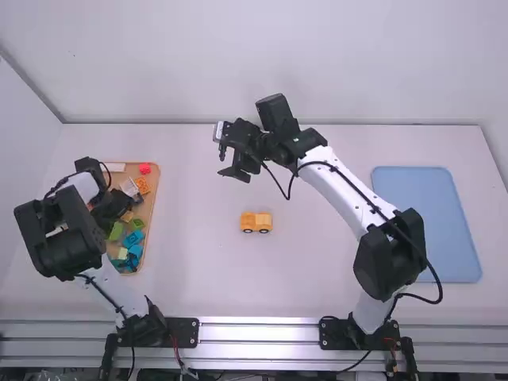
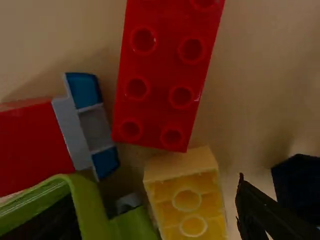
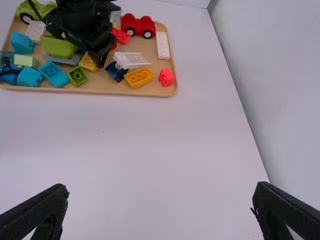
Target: Assemble lego blocks to make yellow taxi
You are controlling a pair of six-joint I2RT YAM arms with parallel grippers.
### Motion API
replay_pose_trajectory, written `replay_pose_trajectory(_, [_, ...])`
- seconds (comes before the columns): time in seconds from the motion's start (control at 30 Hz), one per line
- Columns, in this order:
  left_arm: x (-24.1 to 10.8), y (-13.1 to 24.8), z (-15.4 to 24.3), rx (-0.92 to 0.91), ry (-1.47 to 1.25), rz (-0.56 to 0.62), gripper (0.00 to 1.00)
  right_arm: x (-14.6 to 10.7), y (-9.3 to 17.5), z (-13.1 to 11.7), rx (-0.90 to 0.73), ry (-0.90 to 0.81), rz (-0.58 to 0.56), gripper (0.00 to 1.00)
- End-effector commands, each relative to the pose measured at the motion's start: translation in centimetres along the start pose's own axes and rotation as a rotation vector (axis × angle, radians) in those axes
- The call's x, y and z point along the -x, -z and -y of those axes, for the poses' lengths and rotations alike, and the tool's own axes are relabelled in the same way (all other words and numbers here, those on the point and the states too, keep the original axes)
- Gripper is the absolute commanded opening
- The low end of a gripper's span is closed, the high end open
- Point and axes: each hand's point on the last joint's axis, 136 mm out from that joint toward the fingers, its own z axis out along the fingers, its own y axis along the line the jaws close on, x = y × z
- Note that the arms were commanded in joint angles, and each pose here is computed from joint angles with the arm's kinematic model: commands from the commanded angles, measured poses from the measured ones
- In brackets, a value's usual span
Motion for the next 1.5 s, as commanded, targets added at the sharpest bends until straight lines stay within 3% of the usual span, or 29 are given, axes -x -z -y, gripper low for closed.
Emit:
replay_pose_trajectory(0.0, [0.7,0.7,0.3,0.005,-0.018,0.002,0.75,-0.3,0.1,-0.2,0.002,-0.010,-0.002,0.99])
replay_pose_trajectory(0.33, [3.6,6.0,0.9,0.044,-0.021,0.035,0.82,-0.8,0.2,0.7,-0.048,-0.006,-0.036,0.99])
replay_pose_trajectory(0.43, [3.8,6.5,1.9,-0.006,-0.027,0.030,0.79,-0.8,0.1,0.7,-0.047,-0.007,-0.037,0.99])
replay_pose_trajectory(0.53, [3.1,5.9,4.2,-0.111,-0.091,0.016,0.78,-0.8,0.1,0.7,-0.047,-0.006,-0.036,0.99])
replay_pose_trajectory(0.7, [1.7,3.1,5.1,-0.135,-0.102,0.021,0.80,-0.8,0.1,0.7,-0.048,-0.005,-0.036,0.99])
replay_pose_trajectory(0.9, [0.2,1.5,3.8,-0.110,-0.048,-0.019,0.77,-1.1,0.2,0.9,-0.061,-0.003,-0.051,0.99])
replay_pose_trajectory(1.13, [-0.4,1.4,1.5,0.018,-0.004,-0.024,0.80,-1.1,0.2,0.9,-0.060,-0.007,-0.050,0.99])
replay_pose_trajectory(1.47, [-0.3,1.8,0.7,0.056,0.013,-0.028,0.79,-1.0,0.1,0.9,-0.060,-0.006,-0.049,0.99])
